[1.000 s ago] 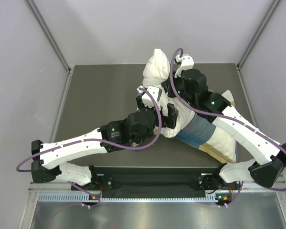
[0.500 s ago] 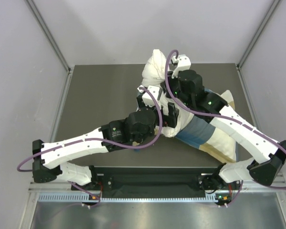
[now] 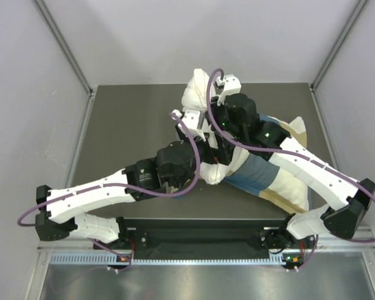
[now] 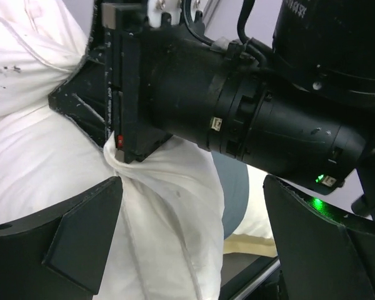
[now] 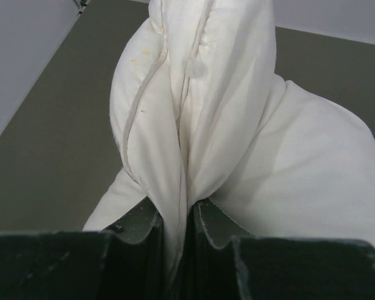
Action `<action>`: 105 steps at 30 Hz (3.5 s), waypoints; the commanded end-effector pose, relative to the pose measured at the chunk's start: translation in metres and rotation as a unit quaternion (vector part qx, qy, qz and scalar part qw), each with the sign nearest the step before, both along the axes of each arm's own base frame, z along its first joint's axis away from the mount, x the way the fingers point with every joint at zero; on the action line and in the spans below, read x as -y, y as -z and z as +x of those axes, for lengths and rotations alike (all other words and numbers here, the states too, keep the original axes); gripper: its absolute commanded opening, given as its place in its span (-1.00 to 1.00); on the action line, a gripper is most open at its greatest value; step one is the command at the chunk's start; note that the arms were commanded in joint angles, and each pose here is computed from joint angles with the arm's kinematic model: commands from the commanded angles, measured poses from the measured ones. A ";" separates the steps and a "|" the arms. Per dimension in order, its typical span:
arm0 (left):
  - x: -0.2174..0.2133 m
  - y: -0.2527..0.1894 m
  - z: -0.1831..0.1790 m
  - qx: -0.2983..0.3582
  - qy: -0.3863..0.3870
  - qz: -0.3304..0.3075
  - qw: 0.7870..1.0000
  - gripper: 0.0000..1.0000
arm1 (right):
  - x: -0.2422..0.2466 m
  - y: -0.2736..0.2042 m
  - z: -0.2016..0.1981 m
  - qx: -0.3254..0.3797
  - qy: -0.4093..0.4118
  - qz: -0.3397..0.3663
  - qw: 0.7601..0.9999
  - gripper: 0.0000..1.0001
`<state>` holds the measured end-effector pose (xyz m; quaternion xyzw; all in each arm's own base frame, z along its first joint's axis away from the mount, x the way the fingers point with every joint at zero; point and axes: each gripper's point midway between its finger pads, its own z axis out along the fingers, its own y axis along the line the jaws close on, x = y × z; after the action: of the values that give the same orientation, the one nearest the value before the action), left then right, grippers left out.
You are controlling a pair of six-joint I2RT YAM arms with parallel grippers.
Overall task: Remove the pillowcase from the pillow
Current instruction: Pull out the pillow
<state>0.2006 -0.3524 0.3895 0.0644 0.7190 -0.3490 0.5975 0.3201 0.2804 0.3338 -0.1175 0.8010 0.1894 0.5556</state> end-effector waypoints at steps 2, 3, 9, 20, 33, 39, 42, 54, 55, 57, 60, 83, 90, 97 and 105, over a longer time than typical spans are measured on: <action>0.017 -0.006 0.000 -0.018 0.008 0.016 1.000 0.98 | 0.001 -0.043 0.005 0.040 0.018 0.035 0.998 -1.00; 0.018 -0.001 0.002 -0.023 0.003 0.028 0.999 0.98 | 0.000 -0.042 0.005 0.040 0.017 0.034 0.999 -1.00; 0.005 0.032 0.010 -0.050 -0.044 0.097 0.993 0.98 | 0.004 -0.046 0.002 0.044 0.022 0.032 0.998 -1.00; -0.009 0.118 0.026 -0.069 -0.123 0.254 0.957 0.98 | 0.004 -0.059 -0.005 0.049 0.013 0.048 0.998 -1.00; -0.027 0.188 0.049 -0.069 -0.170 0.375 0.908 -0.01 | 0.016 -0.084 -0.027 0.060 -0.002 0.079 0.995 -0.99; -0.041 0.197 0.060 -0.086 -0.172 0.374 0.907 -1.00 | 0.025 -0.098 -0.038 0.073 -0.010 0.092 0.993 -0.93; -0.046 0.187 0.067 -0.101 -0.161 0.337 0.922 -1.00 | 0.033 -0.102 -0.041 0.079 -0.005 0.082 0.994 -0.52; -0.067 0.114 0.084 -0.112 -0.077 0.151 0.979 -1.00 | 0.137 -0.140 -0.082 0.141 0.090 0.072 0.983 0.97; -0.062 0.110 0.082 -0.111 -0.064 0.137 0.982 -1.00 | 0.135 -0.127 -0.081 0.131 0.089 0.060 0.986 0.97; -0.062 0.099 0.079 -0.108 -0.057 0.115 0.986 -1.00 | 0.129 -0.101 -0.079 0.107 0.083 0.046 0.990 0.97; -0.059 0.089 0.074 -0.106 -0.040 0.091 0.989 -1.00 | 0.107 -0.066 -0.076 0.072 0.056 0.045 0.995 0.96; -0.058 0.063 0.045 -0.101 0.020 0.004 0.995 -1.00 | 0.072 0.084 -0.030 -0.059 0.147 -0.027 0.987 0.92; -0.070 0.052 0.042 -0.086 0.009 -0.012 0.996 -1.00 | 0.104 0.115 -0.035 -0.075 0.201 -0.060 0.975 0.93; -0.074 0.045 0.036 -0.077 0.017 -0.024 0.997 -1.00 | 0.090 0.116 -0.019 -0.075 0.191 -0.076 0.976 0.10; -0.112 0.046 0.067 -0.075 -0.048 -0.016 0.996 -1.00 | 0.125 0.125 -0.017 -0.092 0.228 -0.125 0.961 -1.00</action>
<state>0.2592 -0.2592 0.2829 0.0280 0.8136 -0.2899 0.5031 0.2989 0.2312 0.2337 -0.0012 0.8548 0.1157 0.5059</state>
